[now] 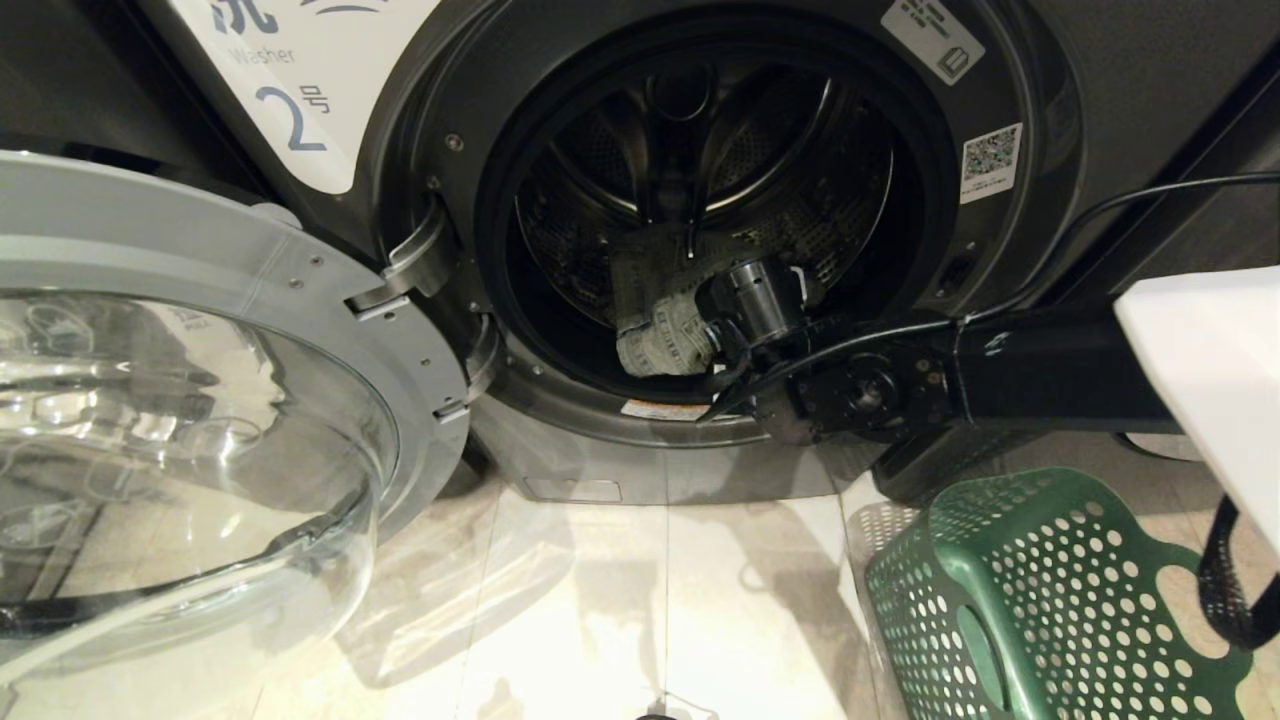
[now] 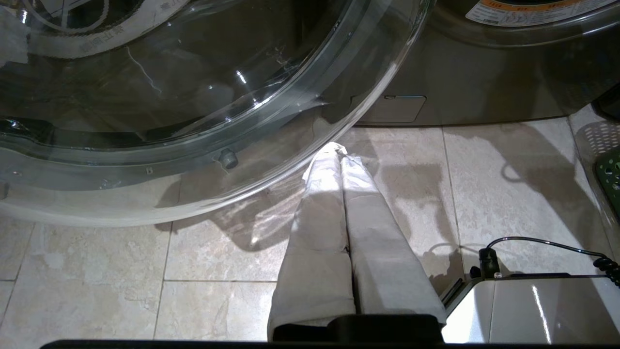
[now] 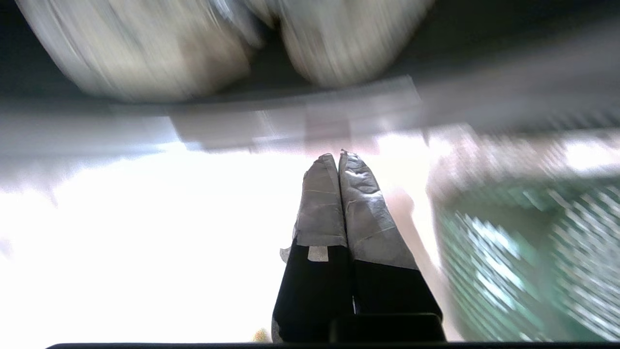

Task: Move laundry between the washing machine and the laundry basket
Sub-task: Pick a cloth and place it into the basket, then close the washing machine door with the left hand

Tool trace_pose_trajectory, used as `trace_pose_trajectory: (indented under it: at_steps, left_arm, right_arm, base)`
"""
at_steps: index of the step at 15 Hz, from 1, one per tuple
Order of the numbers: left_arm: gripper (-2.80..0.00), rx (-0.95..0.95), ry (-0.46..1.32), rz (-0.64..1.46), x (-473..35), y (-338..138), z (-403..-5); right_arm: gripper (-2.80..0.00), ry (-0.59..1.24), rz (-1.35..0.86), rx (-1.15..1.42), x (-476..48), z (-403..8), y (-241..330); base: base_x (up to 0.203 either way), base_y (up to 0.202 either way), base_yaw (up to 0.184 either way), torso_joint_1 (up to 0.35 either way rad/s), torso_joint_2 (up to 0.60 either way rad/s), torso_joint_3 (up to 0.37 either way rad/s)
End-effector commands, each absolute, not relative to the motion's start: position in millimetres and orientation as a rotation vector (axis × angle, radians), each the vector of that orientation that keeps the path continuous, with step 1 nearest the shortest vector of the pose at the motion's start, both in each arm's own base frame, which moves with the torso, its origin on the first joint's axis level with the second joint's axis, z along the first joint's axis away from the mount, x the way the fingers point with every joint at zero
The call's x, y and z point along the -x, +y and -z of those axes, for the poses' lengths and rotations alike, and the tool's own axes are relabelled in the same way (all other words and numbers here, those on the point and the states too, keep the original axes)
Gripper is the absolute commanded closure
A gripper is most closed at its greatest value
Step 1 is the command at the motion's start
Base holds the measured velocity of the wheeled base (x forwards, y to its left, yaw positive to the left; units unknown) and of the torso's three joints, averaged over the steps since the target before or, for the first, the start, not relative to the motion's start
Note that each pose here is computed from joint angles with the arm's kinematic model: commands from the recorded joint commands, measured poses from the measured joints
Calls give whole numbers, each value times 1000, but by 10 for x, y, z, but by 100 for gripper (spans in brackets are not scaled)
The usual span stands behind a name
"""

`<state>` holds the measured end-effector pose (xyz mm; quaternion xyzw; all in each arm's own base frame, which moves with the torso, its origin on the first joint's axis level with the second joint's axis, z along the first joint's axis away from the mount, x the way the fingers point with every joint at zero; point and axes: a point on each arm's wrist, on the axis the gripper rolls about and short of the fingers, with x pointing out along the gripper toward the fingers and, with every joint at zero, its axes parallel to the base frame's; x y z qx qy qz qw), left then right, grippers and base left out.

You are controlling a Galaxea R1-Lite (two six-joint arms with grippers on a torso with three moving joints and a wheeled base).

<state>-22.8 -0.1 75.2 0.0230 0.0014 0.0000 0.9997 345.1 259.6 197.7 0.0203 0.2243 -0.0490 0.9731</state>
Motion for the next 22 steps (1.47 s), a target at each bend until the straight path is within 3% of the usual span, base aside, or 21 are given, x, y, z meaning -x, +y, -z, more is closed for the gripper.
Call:
trace_pose_trajectory:
  at_steps: [1, 5, 22]
  left_arm:
    - [0, -46, 5, 0, 227, -1, -752]
    - [0, -46, 5, 0, 227, -1, -752]
    - [0, -32, 6, 0, 227, -1, -750]
  right_arm:
    - [0, 513, 63, 1, -3110, -2150, 2466]
    - [0, 556, -40, 27, -2591, -2211, 2367]
    - [0, 495, -81, 42, -2275, -2427, 2266]
  base:
    - [0, 0, 0, 0, 0, 0]
    - [0, 0, 0, 0, 0, 0]
    - [0, 0, 0, 0, 1, -22]
